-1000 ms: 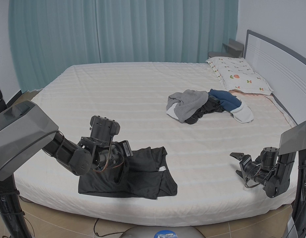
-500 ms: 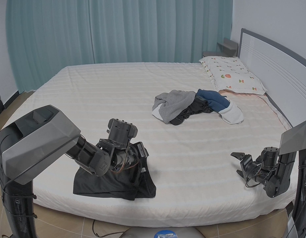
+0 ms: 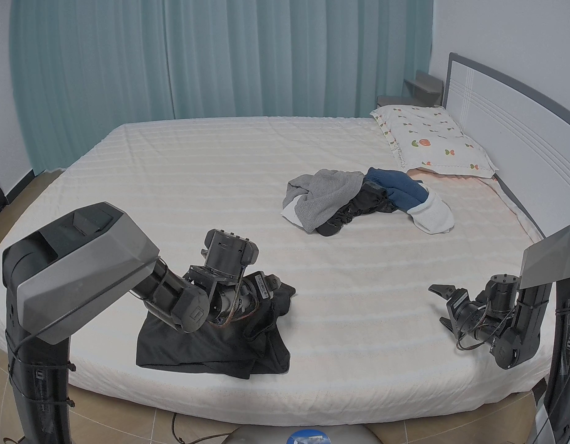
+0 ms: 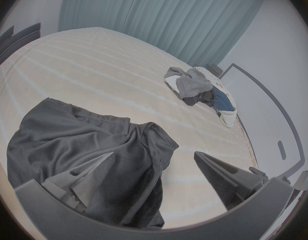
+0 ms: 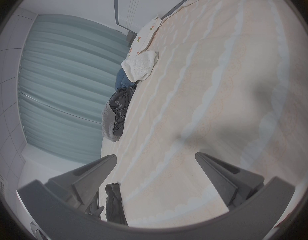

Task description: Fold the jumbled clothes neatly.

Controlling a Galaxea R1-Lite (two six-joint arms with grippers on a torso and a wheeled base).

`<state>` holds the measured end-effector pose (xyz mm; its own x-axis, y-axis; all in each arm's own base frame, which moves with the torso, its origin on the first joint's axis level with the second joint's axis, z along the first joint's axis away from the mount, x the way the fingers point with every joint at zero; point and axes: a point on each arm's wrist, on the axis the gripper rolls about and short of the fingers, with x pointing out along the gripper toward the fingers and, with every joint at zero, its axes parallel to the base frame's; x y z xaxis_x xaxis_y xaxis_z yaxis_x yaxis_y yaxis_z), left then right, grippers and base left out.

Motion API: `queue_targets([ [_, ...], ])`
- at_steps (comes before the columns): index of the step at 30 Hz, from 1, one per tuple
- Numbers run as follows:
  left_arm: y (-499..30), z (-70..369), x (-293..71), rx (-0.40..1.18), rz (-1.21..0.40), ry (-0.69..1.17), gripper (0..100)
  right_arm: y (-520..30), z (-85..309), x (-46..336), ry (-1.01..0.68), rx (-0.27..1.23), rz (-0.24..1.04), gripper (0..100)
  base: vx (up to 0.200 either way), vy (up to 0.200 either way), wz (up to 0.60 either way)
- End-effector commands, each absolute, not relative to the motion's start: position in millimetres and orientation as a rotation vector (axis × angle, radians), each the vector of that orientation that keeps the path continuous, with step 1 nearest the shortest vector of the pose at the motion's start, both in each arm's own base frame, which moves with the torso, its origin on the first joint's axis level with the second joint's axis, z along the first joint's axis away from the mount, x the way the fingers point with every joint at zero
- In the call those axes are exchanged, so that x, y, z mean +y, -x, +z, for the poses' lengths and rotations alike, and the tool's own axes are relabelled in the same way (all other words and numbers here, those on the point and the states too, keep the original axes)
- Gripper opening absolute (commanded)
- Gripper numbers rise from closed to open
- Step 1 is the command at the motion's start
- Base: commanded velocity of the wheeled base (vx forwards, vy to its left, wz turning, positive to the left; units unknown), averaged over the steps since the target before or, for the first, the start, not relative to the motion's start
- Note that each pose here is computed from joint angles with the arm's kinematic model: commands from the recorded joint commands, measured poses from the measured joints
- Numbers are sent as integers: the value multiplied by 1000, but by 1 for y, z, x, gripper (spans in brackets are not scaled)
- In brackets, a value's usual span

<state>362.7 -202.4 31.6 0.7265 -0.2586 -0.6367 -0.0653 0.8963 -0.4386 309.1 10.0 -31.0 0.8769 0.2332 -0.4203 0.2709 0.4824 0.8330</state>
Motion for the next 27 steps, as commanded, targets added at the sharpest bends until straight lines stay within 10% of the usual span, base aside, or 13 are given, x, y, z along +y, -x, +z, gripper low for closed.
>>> queue_targets([
  [1, -350, 47, -193, 748, -94, 487, 100, -309, -31, 10, -1081, 528, -24, 100, 0, 0, 0],
  [27, -307, 45, -78, 922, 16, 885, 100, -306, -37, 12, -1040, 554, -20, 100, 0, 23, 0],
])
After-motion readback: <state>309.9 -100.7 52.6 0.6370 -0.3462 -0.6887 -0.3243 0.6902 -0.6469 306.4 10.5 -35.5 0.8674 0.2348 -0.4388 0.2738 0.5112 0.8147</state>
